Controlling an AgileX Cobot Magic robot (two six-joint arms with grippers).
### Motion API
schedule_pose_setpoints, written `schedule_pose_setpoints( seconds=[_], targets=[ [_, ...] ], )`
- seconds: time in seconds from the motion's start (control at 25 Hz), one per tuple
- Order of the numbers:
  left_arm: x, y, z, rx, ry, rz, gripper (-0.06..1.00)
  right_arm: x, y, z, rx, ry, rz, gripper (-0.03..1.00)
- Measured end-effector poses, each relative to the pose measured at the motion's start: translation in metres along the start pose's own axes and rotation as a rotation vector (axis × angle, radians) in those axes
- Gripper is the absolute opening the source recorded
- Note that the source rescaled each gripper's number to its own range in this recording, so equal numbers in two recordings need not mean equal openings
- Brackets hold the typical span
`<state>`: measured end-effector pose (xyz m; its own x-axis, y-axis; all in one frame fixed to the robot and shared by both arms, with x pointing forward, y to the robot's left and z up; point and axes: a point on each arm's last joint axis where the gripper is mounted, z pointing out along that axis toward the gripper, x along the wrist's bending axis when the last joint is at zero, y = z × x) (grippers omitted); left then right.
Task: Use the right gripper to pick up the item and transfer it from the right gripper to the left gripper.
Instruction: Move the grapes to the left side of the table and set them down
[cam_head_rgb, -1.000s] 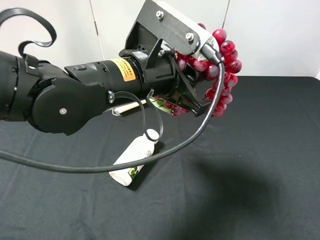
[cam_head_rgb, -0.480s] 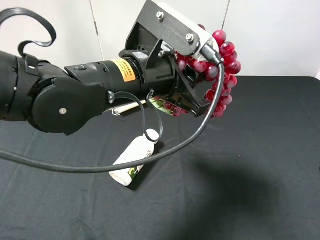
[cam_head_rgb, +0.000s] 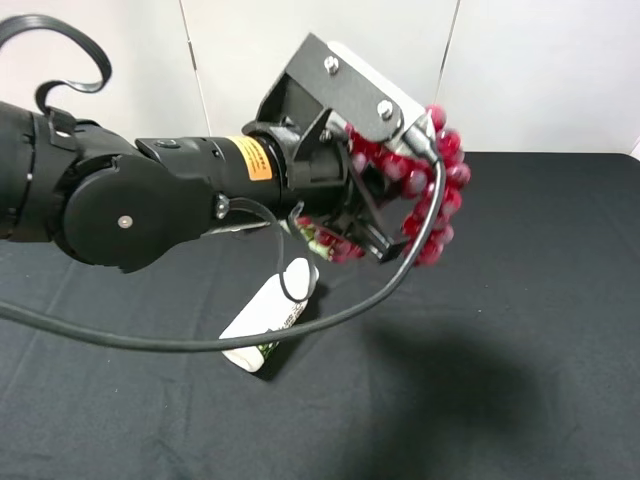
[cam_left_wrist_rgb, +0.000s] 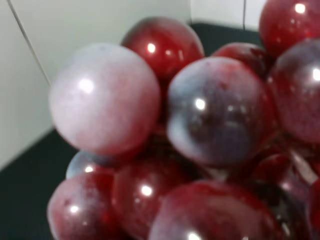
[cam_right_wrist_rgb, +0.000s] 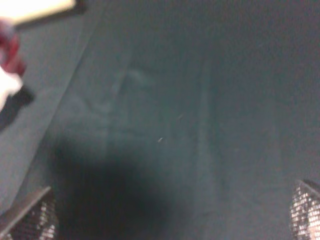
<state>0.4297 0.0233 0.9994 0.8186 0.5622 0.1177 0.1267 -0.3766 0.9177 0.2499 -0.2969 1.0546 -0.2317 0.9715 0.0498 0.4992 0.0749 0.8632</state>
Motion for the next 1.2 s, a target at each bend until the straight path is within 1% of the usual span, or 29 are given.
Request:
schedule_pose_setpoints(
  seconds=[0.12, 0.24, 0.32, 0.44, 0.6, 0.72, 0.76, 0.92, 1.04, 1.2],
  targets=[
    [-0.001, 0.000, -0.006, 0.048, -0.020, -0.001, 0.01, -0.001, -0.006, -0.011, -0.079, -0.054, 0.033, 1.00],
    [-0.001, 0.006, -0.016, 0.067, -0.035, -0.001, 0.01, 0.000, -0.007, -0.013, -0.101, -0.090, 0.054, 1.00],
    [-0.001, 0.009, -0.023, 0.086, -0.047, -0.002, 0.01, 0.000, -0.007, -0.013, -0.101, -0.094, 0.060, 1.00],
    [0.002, 0.014, -0.032, 0.167, -0.070, -0.010, 0.01, 0.001, -0.007, -0.013, -0.103, -0.084, 0.068, 1.00],
    [0.016, 0.036, -0.039, 0.274, -0.086, -0.033, 0.01, 0.001, -0.007, -0.013, -0.103, -0.086, 0.069, 1.00],
    [0.033, 0.055, -0.045, 0.356, -0.089, -0.057, 0.01, 0.001, -0.007, -0.013, -0.102, -0.086, 0.069, 1.00],
    [0.038, 0.063, -0.048, 0.367, -0.085, -0.064, 0.01, 0.002, -0.007, -0.013, -0.102, -0.081, 0.071, 1.00],
    [0.069, 0.081, -0.063, 0.454, -0.048, -0.132, 0.01, 0.002, -0.007, -0.013, -0.102, -0.081, 0.071, 1.00],
    [0.094, 0.081, -0.076, 0.541, -0.004, -0.202, 0.01, 0.002, -0.007, -0.013, -0.102, -0.081, 0.071, 1.00],
    [0.128, 0.065, -0.095, 0.674, 0.064, -0.319, 0.01, 0.002, -0.007, -0.013, -0.102, -0.081, 0.071, 1.00]
  ],
)
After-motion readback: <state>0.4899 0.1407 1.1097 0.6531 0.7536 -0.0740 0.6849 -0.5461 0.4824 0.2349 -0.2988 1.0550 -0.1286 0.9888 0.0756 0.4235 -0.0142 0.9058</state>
